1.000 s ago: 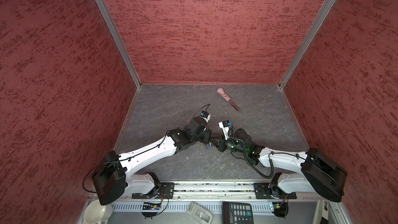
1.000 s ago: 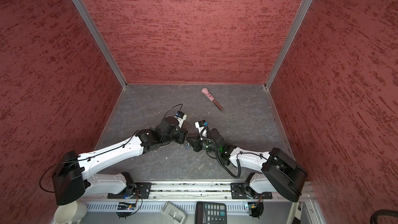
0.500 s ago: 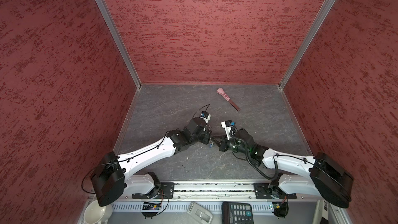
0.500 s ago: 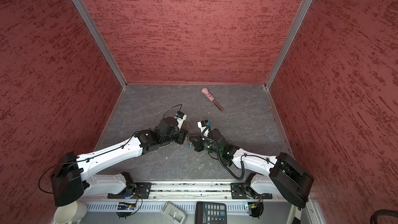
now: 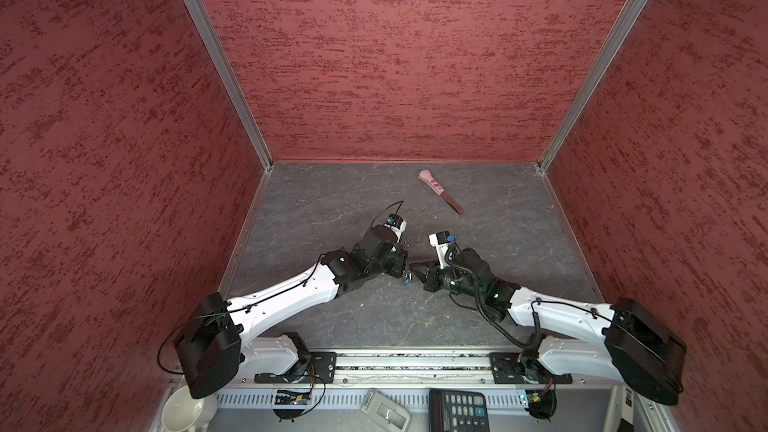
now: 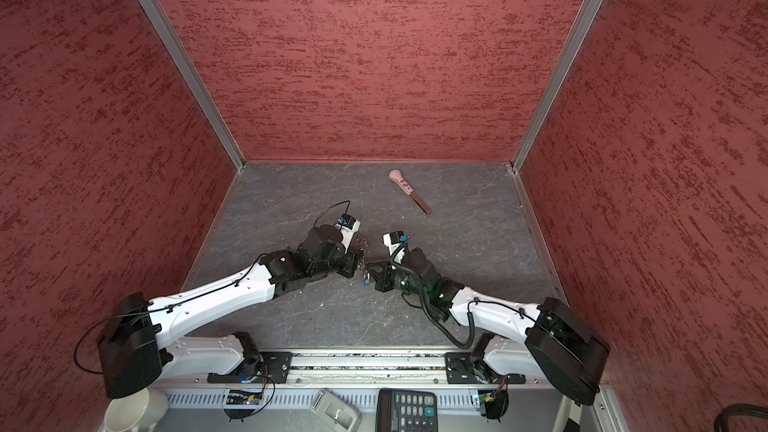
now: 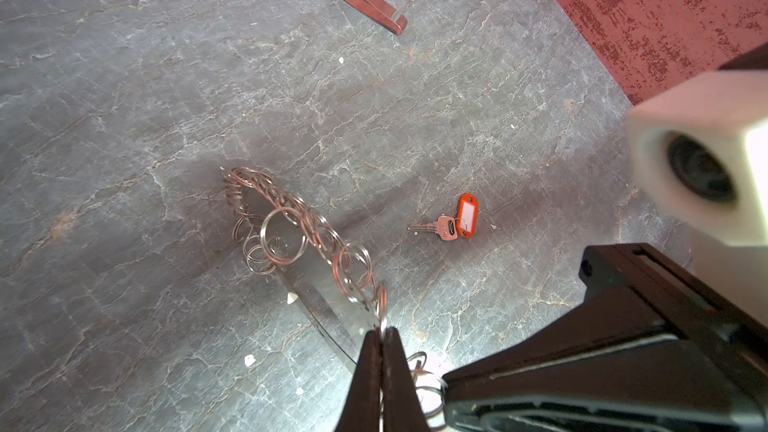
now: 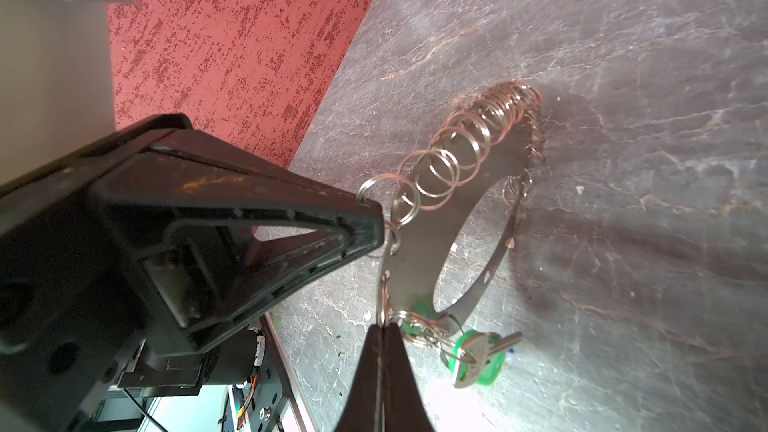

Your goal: Put the keys on the keyring

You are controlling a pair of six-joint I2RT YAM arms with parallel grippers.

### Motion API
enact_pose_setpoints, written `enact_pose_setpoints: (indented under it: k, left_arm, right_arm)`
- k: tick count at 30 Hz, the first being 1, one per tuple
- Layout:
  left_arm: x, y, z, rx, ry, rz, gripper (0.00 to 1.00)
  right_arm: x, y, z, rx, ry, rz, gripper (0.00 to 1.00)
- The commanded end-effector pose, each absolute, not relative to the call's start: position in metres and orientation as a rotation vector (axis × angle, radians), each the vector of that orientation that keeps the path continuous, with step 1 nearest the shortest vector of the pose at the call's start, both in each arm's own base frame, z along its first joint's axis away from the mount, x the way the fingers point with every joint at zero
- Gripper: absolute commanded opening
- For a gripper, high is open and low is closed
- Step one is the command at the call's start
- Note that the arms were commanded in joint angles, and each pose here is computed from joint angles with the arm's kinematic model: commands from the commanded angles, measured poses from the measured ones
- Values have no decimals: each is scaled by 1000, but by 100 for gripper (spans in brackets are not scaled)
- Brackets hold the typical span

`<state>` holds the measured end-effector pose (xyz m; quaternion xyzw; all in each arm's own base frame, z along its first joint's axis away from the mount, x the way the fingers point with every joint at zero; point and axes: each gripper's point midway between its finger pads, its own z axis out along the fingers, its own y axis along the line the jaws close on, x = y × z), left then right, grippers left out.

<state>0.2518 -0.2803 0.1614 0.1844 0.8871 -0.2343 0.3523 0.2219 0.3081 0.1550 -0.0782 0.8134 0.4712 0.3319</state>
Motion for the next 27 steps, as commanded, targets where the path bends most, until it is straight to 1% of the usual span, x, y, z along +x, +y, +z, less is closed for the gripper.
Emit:
enact_pose_setpoints:
  k: [1,5,8,16,18,22,27]
  left_arm:
    - [249,-286,168,469,2252,-644,0]
    - [249,-292,177,413,2220,-688,0]
    - [251,-293,180,371,2212,-696,0]
    - [251,-292,178,353,2218,-690,0]
    - [251,-292,179,351,2217,-686,0]
    - [253,-289,178,348,2217,-662,0]
    - [255,-285,175,369,2217,-616,0]
  right_arm:
    - [229,316,181,-154,2079,1287,1]
    - [227,322,170,-140,2122,1324,9]
    - [225,326,165,-138,2139,1351,13]
    - [225,322,163,-118,2134,1344,18]
    - [226,320,162,-119,2133,1331,17]
    - [225,320,160,-132,2146,1314,10]
    - [225,314,164,-135,2138,1283,4]
